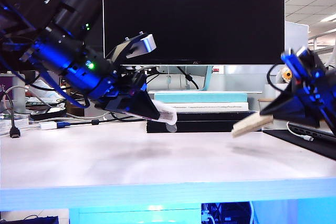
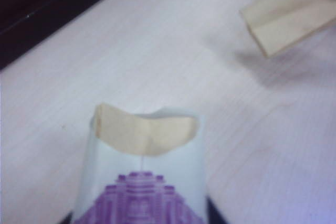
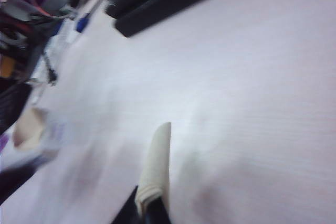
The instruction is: Pick up a packet of tissues from the table with the left hand, then take a tissue from it with the right hand.
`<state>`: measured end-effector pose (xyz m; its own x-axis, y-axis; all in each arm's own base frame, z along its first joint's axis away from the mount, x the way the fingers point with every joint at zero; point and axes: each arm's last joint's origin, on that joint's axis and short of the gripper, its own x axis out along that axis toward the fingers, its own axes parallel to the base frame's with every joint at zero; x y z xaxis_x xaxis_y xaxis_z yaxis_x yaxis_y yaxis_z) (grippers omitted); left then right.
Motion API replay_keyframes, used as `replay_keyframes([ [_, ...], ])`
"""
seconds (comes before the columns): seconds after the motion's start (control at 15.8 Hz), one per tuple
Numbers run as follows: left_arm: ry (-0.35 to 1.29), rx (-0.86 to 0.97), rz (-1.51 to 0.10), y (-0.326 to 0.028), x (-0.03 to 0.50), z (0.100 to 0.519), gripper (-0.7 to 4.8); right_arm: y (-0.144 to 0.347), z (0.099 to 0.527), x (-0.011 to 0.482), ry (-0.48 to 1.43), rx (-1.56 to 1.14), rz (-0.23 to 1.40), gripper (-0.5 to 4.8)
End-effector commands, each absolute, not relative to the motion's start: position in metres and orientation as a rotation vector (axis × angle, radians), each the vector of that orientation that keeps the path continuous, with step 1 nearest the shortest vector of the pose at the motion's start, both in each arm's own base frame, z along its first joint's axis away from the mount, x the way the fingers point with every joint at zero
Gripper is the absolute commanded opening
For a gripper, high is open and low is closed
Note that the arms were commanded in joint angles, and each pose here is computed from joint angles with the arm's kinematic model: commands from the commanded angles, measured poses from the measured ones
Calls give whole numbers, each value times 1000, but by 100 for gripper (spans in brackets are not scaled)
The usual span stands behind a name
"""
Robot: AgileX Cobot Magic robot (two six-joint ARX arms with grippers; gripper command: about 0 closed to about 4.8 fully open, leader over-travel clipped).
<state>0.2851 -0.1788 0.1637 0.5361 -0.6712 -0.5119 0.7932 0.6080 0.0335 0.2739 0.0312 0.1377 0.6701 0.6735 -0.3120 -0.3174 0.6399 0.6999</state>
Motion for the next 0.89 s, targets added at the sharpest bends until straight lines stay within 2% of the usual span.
replay_keyframes([
  [0.06,474,250,-853,-178,285,165,477,30,143,280,519,623,574,479],
  [0.38,448,209,-717,-173,288,176,479,31,163,284,433,608,639,479],
  [0.57,367,185,-675,-157,285,204,479,29,184,278,360,578,627,479],
  [0.7,320,164,-606,-130,283,230,479,21,202,270,304,566,566,479],
  [0.82,279,127,-511,-83,272,259,479,8,232,252,187,537,522,479],
  [0.89,256,114,-452,-62,262,267,479,2,247,241,132,506,511,434],
])
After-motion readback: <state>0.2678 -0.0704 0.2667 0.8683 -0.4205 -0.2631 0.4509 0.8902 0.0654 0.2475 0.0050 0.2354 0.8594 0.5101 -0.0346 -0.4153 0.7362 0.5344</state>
